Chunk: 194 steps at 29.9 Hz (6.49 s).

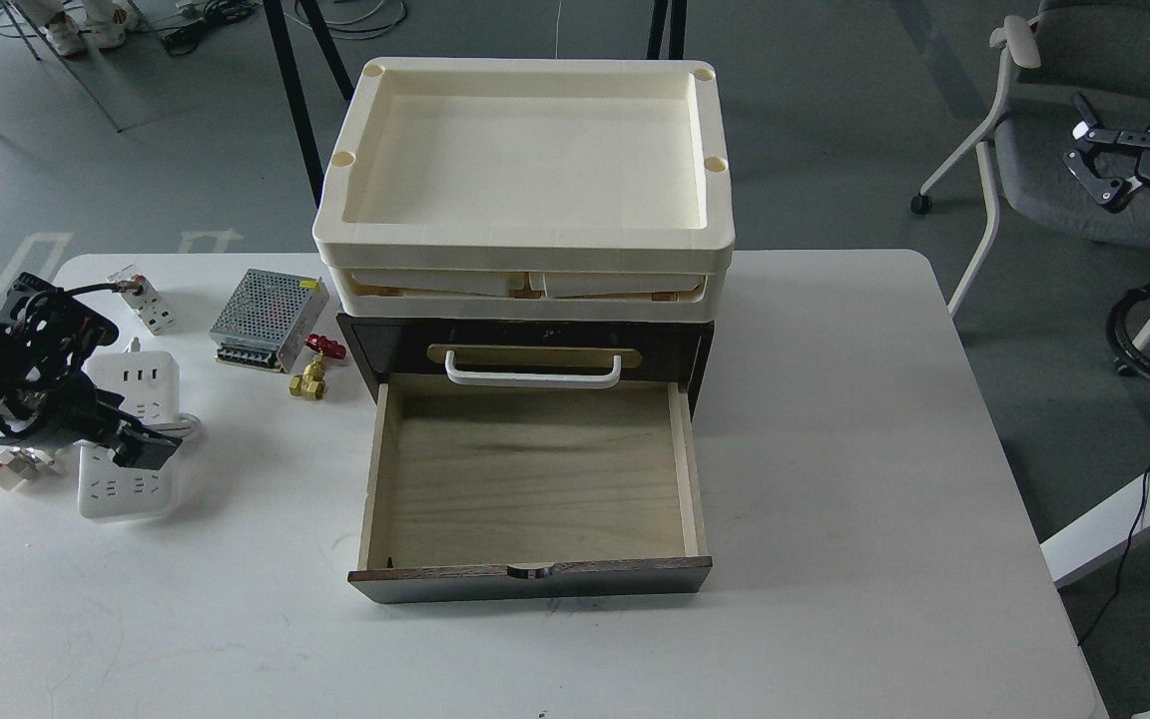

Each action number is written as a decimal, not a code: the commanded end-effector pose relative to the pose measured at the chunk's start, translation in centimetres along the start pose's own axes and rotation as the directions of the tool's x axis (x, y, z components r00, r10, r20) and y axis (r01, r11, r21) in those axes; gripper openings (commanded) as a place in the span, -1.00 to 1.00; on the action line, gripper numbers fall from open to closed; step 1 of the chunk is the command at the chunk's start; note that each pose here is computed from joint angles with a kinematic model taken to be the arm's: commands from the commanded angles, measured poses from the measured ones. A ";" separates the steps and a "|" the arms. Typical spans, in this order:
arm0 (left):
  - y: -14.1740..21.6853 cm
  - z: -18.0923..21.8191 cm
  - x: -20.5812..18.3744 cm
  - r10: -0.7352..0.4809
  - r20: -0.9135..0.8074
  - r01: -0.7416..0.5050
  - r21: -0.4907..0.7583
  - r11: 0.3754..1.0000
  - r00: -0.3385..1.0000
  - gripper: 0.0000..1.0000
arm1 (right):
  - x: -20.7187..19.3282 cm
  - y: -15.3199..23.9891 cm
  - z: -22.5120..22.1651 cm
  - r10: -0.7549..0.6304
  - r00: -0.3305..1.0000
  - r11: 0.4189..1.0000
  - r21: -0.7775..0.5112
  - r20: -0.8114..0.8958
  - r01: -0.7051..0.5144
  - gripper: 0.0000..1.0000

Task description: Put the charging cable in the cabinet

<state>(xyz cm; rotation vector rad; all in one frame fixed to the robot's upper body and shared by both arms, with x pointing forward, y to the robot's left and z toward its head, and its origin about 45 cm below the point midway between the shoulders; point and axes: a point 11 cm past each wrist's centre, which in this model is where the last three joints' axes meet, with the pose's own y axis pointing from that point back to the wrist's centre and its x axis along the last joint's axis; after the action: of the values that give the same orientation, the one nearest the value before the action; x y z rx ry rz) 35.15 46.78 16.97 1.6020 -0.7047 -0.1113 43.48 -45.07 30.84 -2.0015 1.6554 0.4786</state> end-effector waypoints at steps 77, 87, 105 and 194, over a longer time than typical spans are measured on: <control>14.6 6.0 -1.3 0.180 -0.107 -0.202 -0.256 0.945 0.978 -0.98 | 1.5 1.2 0.3 0.041 0.999 0.999 -0.001 0.009 -0.041 1.00; 18.3 12.4 5.1 0.260 -0.449 -0.489 -0.529 0.693 0.855 -0.98 | 2.1 1.5 0.3 0.060 0.998 0.998 0.001 0.004 -0.060 1.00; 6.9 22.4 8.3 -0.074 -0.581 -0.495 -0.748 0.441 0.811 -0.98 | 2.6 1.9 0.0 0.072 0.997 0.997 0.001 -0.003 -0.072 1.00; 8.0 -9.0 1.1 -0.132 -0.838 -0.828 0.476 0.296 -0.529 0.96 | -2.6 1.2 0.5 -0.092 0.995 0.996 0.013 0.048 0.092 1.00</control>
<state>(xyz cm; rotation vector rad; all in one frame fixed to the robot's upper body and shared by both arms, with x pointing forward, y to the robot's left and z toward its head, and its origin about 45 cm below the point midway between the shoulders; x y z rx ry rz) 36.02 54.35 25.03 -0.1475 0.0823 1.5621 41.74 -43.41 31.59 -2.0158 1.5385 0.4882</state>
